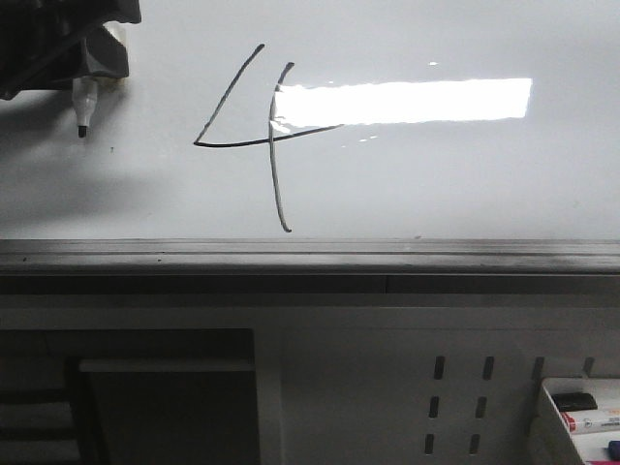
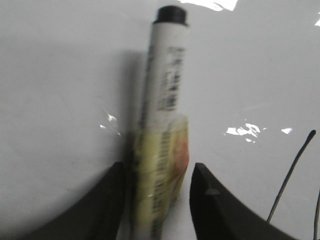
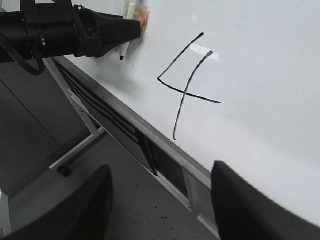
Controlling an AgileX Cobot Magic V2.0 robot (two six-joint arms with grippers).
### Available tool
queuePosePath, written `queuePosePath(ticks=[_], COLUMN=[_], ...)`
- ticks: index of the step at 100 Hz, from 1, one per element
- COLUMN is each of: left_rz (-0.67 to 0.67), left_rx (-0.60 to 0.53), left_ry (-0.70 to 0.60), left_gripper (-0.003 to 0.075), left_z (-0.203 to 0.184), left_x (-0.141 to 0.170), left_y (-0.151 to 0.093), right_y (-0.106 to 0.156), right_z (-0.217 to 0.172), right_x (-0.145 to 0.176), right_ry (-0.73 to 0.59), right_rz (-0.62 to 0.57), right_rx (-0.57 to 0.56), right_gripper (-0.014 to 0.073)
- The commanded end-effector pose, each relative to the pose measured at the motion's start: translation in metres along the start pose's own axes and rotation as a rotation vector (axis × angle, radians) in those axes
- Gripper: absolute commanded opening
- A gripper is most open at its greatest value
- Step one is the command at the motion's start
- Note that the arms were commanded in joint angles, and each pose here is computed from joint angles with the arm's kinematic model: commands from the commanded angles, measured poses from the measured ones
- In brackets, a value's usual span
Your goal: Write number 4 on whiteboard
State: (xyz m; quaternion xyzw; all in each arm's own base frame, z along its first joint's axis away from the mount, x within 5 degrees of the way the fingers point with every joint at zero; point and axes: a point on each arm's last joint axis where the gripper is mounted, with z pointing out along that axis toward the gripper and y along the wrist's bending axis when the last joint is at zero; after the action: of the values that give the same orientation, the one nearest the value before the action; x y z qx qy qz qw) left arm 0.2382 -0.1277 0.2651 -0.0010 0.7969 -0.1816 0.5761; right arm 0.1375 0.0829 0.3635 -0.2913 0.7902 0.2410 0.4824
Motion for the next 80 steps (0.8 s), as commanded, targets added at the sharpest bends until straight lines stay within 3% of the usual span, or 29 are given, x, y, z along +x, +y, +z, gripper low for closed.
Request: queuePosePath(ticks=[1, 24, 31, 39, 48, 80], left_rz=[0.014, 0.014, 0.014, 0.018, 0.017, 0.218], left_rx=[0.014, 0.014, 0.014, 0.018, 0.034, 0.145], left_ry=[-0.113, -0.112, -0.112, -0.11, -0.112, -0.149], left_gripper=[0.0302, 0.0314, 0.0363, 0.0476, 0.0534, 0.0533], left_z=[-0.004, -0.004, -0.004, -0.004, -0.009, -0.055], left_x=[-0.021, -0.021, -0.021, -0.021, -0.025, -0.047], left_y=[-0.005, -0.005, -0.005, -0.005, -0.007, -0.013], right_y=[0.0, 0.0, 0.0, 0.0, 0.0, 0.0], right_z=[-0.006, -0.006, -0.006, -0.006, -0.006, -0.006], right_x=[-0.012, -0.012, -0.012, -0.012, -0.012, -0.012], right_ry=[-0.084, -0.084, -0.084, -0.084, -0.084, -0.084], right_rz=[0.018, 0.018, 0.018, 0.018, 0.018, 0.018], right_rx=[0.023, 0.023, 0.023, 0.023, 0.023, 0.023], right_gripper=[0.0385, 0.0385, 0.0385, 0.0385, 0.0385, 0.0384])
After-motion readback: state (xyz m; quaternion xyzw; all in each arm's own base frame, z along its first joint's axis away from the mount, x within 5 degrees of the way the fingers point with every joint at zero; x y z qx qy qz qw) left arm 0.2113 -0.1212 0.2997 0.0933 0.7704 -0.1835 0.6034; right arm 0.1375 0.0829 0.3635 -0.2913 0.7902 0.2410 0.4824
